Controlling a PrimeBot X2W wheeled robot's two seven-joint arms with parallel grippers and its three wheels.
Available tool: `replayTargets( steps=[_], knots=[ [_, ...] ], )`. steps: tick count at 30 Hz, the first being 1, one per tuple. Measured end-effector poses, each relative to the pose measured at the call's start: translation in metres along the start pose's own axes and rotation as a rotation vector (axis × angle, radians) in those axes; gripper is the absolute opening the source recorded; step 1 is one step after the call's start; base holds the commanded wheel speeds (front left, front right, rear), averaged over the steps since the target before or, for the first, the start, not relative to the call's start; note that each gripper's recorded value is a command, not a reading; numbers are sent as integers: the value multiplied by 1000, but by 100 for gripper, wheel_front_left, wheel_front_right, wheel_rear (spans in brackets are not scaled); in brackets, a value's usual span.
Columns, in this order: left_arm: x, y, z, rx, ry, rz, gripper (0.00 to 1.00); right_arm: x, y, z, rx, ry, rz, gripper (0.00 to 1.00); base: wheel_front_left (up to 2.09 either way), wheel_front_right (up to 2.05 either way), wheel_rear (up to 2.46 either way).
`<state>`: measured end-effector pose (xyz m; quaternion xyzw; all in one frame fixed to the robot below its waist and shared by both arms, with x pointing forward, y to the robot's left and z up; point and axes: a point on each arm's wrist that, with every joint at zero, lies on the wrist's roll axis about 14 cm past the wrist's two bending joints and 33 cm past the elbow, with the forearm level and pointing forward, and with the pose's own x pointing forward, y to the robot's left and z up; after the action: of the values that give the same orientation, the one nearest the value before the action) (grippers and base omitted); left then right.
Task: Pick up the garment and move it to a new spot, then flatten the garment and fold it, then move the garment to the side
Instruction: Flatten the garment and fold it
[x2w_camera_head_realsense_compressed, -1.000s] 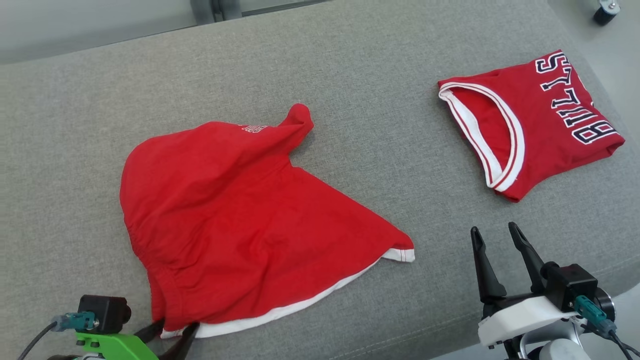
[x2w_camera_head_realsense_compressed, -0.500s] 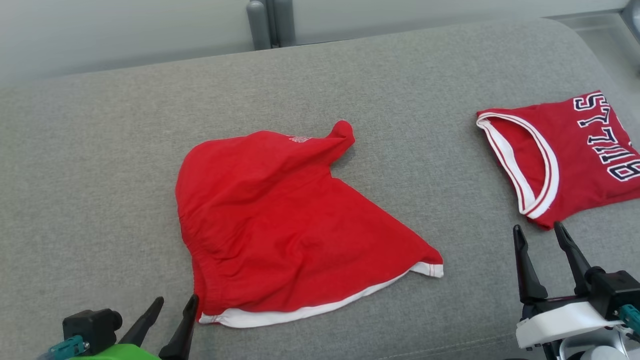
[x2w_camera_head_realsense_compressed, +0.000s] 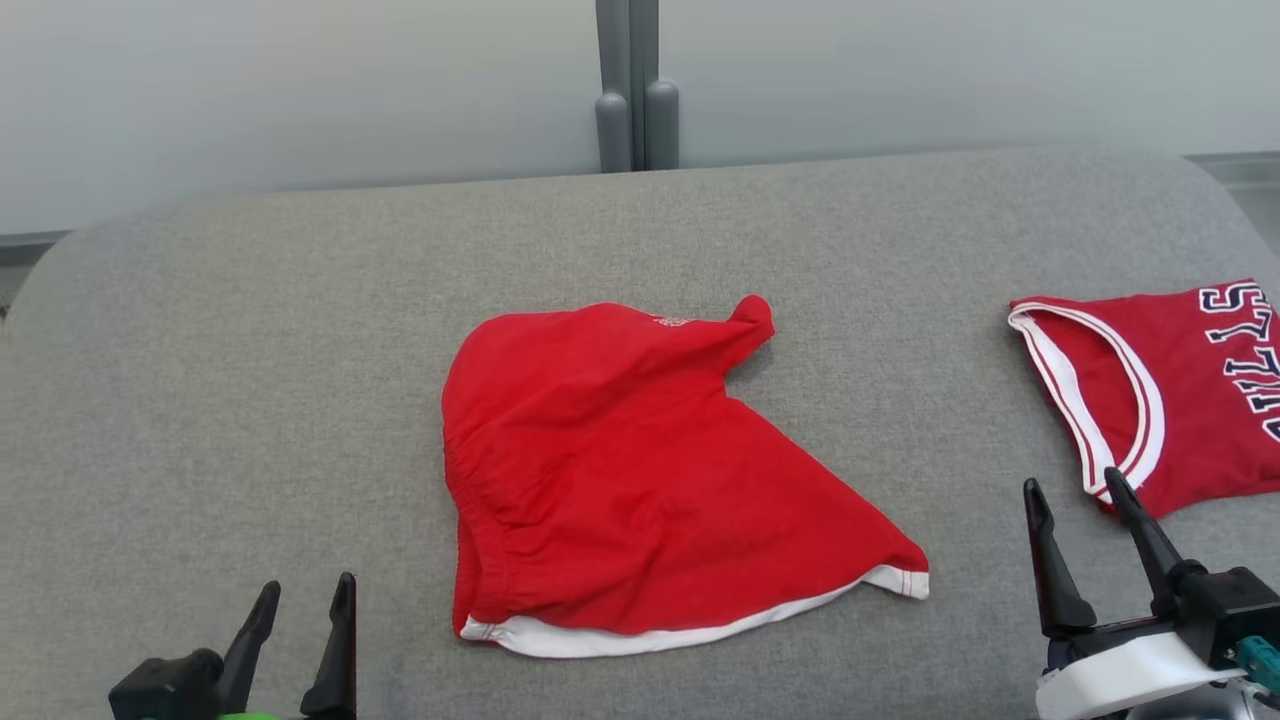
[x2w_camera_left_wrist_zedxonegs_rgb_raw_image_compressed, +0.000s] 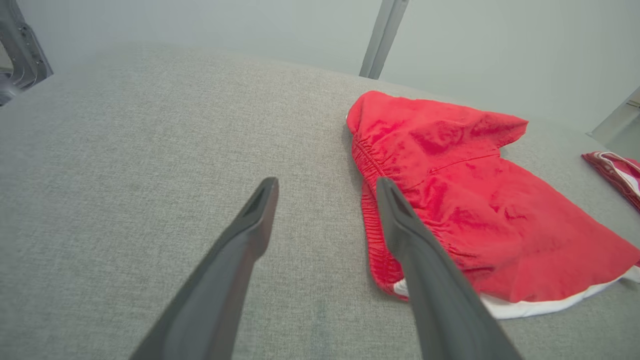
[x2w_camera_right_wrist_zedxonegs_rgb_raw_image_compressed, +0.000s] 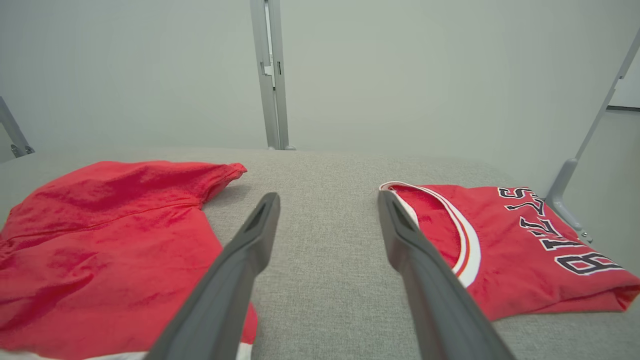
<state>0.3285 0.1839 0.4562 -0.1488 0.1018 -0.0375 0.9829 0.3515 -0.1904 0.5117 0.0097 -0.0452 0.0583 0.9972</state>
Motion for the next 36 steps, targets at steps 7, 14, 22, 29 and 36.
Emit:
replayTargets(
  steps=[7,14,22,29,36],
  knots=[
    [-14,0,18,92,-128,9,100,-4,31,-7,24,21,85,100,0,0,0],
    [-24,5,7,114,-127,-10,100,-12,29,-19,23,58,65,100,0,0,0],
    [-22,4,2,114,-126,-20,100,-16,20,-18,28,53,15,100,0,0,0],
    [-18,0,-2,123,-113,-35,100,-18,19,-20,35,60,4,100,0,0,0],
    [-17,-16,-10,134,-80,-105,100,-21,26,-23,86,68,22,100,0,0,0]
  ],
)
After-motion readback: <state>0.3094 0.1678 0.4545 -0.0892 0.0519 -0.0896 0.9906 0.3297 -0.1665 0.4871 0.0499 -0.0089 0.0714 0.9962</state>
